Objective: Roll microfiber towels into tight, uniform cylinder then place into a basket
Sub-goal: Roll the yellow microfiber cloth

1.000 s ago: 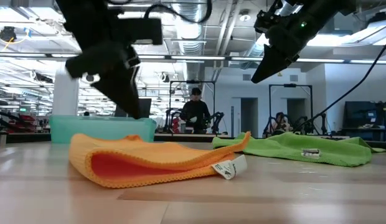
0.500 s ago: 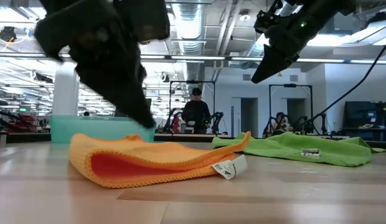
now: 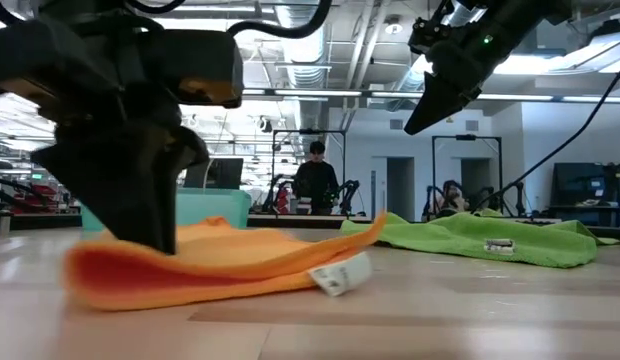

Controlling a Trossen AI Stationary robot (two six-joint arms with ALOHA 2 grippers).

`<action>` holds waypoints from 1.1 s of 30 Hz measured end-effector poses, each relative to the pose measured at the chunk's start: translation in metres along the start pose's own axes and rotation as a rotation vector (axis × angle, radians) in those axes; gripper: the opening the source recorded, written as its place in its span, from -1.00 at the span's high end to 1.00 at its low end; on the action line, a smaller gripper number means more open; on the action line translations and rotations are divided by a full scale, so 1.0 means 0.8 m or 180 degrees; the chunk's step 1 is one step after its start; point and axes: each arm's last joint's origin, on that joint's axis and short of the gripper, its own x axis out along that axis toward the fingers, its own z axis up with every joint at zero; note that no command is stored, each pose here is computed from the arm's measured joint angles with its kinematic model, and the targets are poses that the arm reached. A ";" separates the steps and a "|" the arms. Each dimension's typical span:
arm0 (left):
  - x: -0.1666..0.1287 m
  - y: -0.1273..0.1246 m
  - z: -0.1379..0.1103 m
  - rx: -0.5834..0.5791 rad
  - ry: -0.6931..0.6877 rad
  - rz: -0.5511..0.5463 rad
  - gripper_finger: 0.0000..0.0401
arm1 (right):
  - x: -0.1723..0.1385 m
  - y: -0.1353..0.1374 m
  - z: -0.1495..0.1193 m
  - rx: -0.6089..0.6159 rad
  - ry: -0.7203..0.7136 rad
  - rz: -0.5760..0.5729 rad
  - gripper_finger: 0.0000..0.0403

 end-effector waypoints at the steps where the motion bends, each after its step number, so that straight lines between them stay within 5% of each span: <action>1: 0.000 0.000 -0.001 -0.0024 0.0047 -0.0047 0.59 | 0.000 0.000 0.000 0.0001 0.0000 0.0000 0.28; 6: -0.007 -0.004 -0.008 0.0068 0.0403 -0.0131 0.59 | 0.000 0.000 0.000 0.0033 0.0001 0.0000 0.28; 12: -0.033 -0.007 -0.007 0.0103 0.0926 0.0228 0.59 | 0.002 0.001 0.000 0.0028 0.0009 -0.0001 0.28; 23: -0.079 -0.051 0.012 0.0429 0.0509 0.0474 0.59 | 0.001 0.003 0.000 0.0012 -0.0013 0.0023 0.28; 33: -0.095 -0.100 -0.028 0.0378 -0.0067 0.0887 0.59 | -0.015 0.043 0.009 -0.0207 -0.0404 0.0634 0.28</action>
